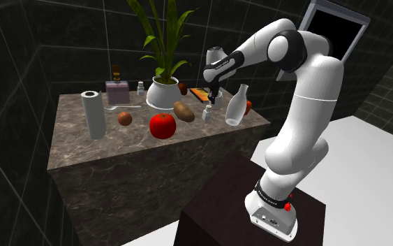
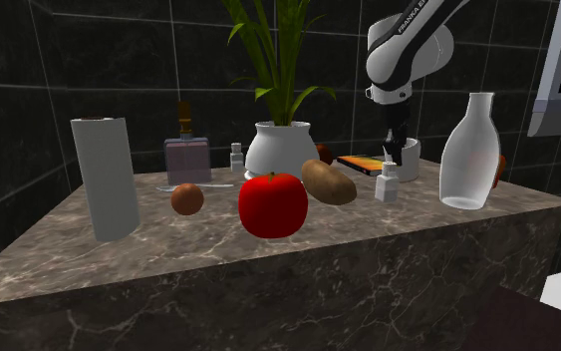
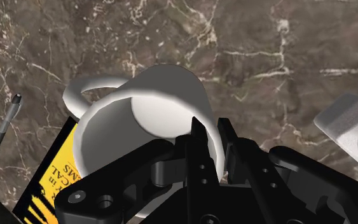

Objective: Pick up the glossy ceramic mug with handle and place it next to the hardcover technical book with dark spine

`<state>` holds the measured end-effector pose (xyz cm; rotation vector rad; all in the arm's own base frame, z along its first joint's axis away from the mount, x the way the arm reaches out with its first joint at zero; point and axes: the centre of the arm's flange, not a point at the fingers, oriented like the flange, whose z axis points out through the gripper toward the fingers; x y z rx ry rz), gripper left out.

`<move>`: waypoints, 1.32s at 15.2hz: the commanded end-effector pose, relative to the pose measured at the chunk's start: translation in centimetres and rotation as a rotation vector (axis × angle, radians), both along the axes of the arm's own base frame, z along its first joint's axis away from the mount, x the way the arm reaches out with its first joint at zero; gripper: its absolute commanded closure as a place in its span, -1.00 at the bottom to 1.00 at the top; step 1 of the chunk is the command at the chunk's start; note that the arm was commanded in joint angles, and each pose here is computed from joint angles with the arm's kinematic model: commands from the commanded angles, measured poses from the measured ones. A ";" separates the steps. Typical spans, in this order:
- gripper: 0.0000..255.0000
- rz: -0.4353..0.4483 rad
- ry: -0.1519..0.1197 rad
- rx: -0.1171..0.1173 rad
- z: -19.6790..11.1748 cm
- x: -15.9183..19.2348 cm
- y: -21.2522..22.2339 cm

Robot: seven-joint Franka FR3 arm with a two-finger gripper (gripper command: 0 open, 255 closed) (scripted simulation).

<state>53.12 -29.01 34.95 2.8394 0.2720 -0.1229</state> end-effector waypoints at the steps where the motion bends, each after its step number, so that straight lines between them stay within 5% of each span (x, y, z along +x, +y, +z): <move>1: 1.00 0.000 0.000 0.000 0.0 0.0 0.0; 2: 1.00 0.000 0.000 0.000 0.0 0.0 0.0; 3: -1.00 0.000 0.000 0.000 0.0 0.0 0.0; 8: -1.00 0.000 0.000 0.000 0.0 0.0 0.0; 12: -1.00 0.000 0.000 0.000 4.8 0.3 1.4; 20: -1.00 0.000 0.000 0.000 4.8 0.3 1.4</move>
